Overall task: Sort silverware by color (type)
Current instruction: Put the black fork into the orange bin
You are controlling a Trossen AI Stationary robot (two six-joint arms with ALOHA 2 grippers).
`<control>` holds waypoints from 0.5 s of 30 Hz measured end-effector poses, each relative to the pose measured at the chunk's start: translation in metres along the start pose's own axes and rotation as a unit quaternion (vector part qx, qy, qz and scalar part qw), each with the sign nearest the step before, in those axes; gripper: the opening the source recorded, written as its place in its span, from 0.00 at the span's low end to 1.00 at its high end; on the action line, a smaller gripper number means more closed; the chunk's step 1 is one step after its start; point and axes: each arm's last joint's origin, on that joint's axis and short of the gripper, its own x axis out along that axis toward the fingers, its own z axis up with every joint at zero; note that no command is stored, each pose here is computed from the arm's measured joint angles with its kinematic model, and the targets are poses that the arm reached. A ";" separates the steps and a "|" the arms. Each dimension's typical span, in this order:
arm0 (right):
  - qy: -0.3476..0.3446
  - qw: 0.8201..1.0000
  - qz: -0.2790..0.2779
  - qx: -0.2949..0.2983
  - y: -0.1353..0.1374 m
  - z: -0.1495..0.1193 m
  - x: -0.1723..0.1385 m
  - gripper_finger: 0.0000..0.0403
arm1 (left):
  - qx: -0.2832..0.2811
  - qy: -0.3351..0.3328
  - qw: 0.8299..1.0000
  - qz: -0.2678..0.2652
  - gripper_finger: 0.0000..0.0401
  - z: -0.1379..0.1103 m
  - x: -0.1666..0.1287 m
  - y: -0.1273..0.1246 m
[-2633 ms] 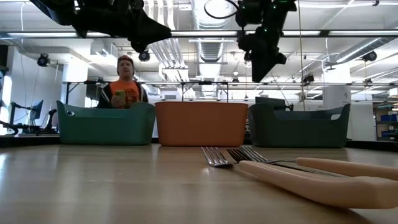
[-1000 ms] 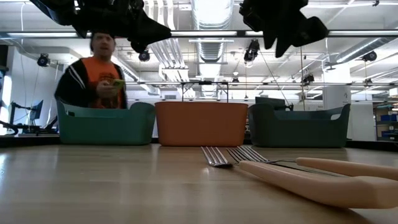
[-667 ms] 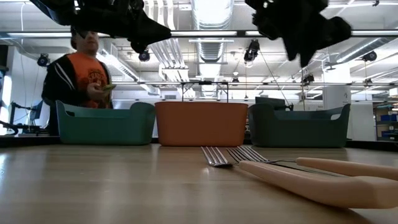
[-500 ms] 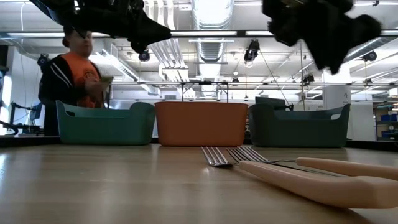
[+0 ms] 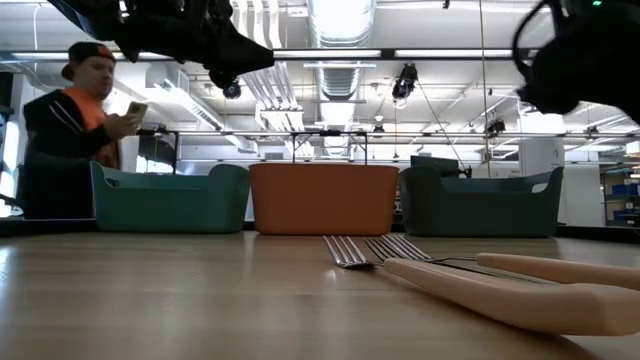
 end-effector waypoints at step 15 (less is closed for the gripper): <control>-0.015 0.992 0.105 0.073 -0.040 -0.008 0.043 0.46 | 0.001 -0.001 1.000 0.000 0.19 0.000 0.000 0.000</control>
